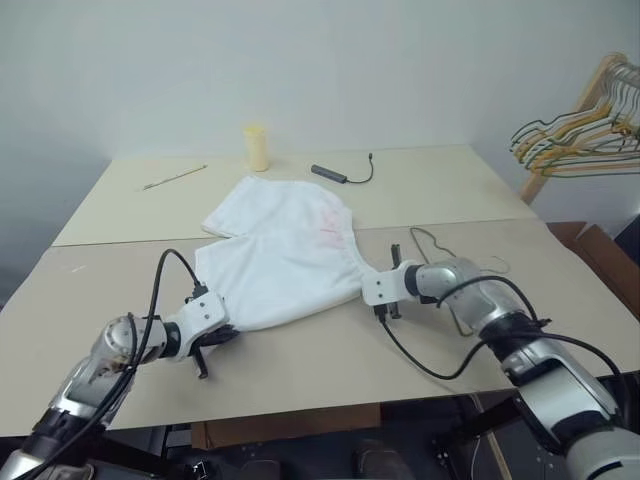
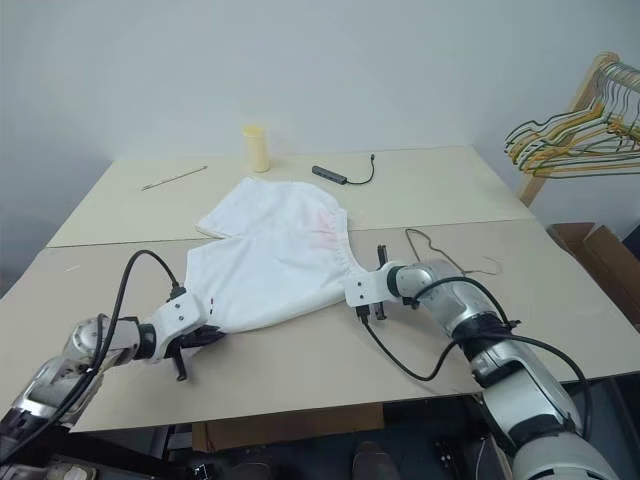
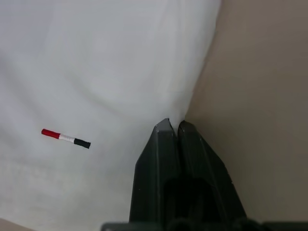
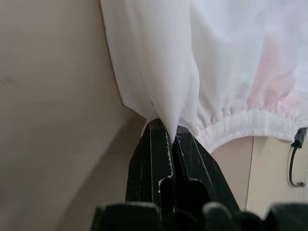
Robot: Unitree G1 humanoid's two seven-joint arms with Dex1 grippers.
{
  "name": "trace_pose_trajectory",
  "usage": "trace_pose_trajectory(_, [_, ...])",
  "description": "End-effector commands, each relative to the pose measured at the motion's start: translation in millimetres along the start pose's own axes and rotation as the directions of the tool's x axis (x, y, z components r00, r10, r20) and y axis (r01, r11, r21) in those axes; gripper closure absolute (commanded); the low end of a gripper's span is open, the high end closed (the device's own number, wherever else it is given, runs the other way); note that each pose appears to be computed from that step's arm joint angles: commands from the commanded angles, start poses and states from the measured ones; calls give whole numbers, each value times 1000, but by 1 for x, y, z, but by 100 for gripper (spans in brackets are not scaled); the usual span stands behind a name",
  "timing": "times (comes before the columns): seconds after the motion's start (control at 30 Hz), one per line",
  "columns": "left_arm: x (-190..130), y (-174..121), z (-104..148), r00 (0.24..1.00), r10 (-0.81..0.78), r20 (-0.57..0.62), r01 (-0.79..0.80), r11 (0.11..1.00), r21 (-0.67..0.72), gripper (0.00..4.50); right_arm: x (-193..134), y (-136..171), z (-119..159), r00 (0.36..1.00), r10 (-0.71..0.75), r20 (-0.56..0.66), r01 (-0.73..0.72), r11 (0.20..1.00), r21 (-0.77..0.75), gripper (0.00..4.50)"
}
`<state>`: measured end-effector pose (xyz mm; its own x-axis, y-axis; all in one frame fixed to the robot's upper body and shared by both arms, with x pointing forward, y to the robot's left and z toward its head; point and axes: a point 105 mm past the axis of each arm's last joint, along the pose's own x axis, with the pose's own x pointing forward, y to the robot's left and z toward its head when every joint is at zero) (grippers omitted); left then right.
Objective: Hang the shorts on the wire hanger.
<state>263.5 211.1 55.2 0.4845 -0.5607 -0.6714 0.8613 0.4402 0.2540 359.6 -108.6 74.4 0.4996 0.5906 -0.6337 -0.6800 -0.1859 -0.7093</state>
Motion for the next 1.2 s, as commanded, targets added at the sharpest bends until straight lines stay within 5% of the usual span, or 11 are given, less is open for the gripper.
trace_pose_trajectory(0.03, [-29,-12,4,998,-57,-17,57,997,49,450,-28,-4,13,1000,5,-2,-5,1000,-19,448])
trace_pose_trajectory(0.2, [-68,-51,-3,980,-189,-60,189,982,-4,450,-56,24,31,993,119,-2,-119,993,-15,448])
trace_pose_trajectory(0.4, [-78,-63,-11,975,-201,-92,200,980,-17,450,-70,41,40,973,230,-22,-230,973,10,448])
trace_pose_trajectory(0.47, [-76,-63,-15,975,-199,-95,197,980,-28,450,-70,44,45,967,253,2,-253,967,25,399])
trace_pose_trajectory(0.57, [-75,-68,-17,967,-240,-89,239,971,-25,382,-71,48,44,958,285,3,-285,958,37,311])
trace_pose_trajectory(0.77, [-87,-64,-15,964,-254,-73,253,967,-21,190,-90,42,50,939,317,132,-337,927,165,104])
trace_pose_trajectory(0.87, [-95,-52,16,972,-202,120,208,977,-40,101,-96,6,40,979,95,182,-160,908,386,10])
trace_pose_trajectory(0.97, [-96,-39,51,937,-126,326,144,989,-32,6,-87,-36,-15,981,-186,-61,172,669,723,0])
trace_pose_trajectory(1.2, [-92,-31,87,873,-146,466,162,987,5,6,-70,-38,-80,898,-266,-350,395,137,908,0])
